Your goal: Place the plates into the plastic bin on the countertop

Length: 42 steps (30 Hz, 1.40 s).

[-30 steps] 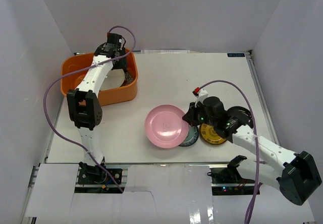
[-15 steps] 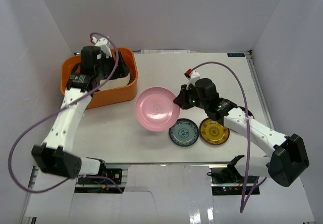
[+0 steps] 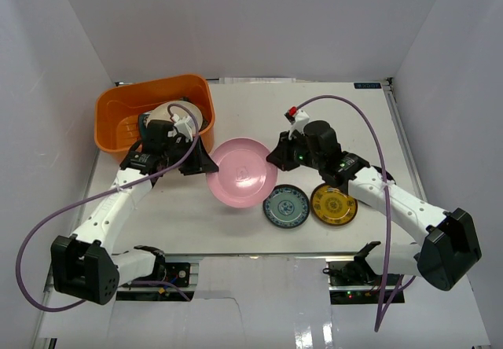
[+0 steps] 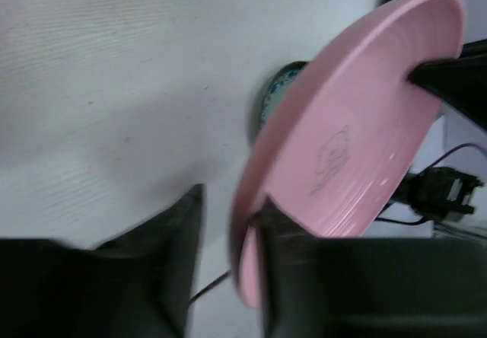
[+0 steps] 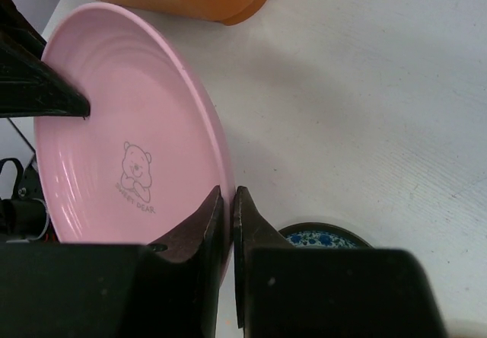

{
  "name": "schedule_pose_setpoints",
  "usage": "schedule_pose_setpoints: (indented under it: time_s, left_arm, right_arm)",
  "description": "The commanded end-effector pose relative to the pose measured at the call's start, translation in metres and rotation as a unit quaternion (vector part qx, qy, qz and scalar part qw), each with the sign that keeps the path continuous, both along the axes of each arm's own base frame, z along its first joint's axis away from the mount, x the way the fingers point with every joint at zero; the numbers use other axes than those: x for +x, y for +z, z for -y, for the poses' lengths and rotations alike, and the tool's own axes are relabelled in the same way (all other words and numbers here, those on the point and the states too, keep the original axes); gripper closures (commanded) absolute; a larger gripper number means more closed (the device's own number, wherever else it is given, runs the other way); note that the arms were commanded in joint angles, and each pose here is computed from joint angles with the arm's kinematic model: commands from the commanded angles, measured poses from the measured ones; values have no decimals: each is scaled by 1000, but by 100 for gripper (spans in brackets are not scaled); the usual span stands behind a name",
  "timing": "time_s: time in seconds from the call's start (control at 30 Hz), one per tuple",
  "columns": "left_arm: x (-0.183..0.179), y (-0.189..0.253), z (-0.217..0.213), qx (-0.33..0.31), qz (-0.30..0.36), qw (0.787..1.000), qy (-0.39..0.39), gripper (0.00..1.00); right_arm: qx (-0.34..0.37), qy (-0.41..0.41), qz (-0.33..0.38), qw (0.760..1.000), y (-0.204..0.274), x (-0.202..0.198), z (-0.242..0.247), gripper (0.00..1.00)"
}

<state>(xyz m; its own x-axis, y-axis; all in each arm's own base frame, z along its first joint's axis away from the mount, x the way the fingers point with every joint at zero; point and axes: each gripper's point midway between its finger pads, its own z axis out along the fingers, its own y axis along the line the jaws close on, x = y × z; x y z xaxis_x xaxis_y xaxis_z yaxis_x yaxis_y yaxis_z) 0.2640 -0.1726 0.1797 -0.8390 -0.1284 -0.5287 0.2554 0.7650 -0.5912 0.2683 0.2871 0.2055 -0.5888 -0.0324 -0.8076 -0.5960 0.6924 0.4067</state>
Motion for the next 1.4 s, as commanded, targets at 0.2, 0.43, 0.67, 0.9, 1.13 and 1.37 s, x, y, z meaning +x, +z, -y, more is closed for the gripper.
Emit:
schedule_pose_setpoints:
  time_s: [0.2,0.43,0.67,0.9,1.13,1.37]
  left_arm:
    - [43,71,7,-25,114,993,31,100]
    - [129,135,-50,-8,177,970,164,100]
    - [174,103,-185,57,147,915,371,98]
    - [181,43,-250,108,95,883,447,79]
    - [195,21,-240,91,64,902,417,11]
    - [182,114,-214,5,181,901,395,2]
  right_arm:
    - [62,-4,43,997,41,0,-3,46]
    - [48,-14,49,998,33,-25,25,19]
    - [5,-17,29,999,-11,-45,48,19]
    - [-14,-49,22,998,-42,-56,72,21]
    - [-36,-84,13,996,-60,-60,90,21]
    - [-50,-99,-6,994,-74,-58,94,32]
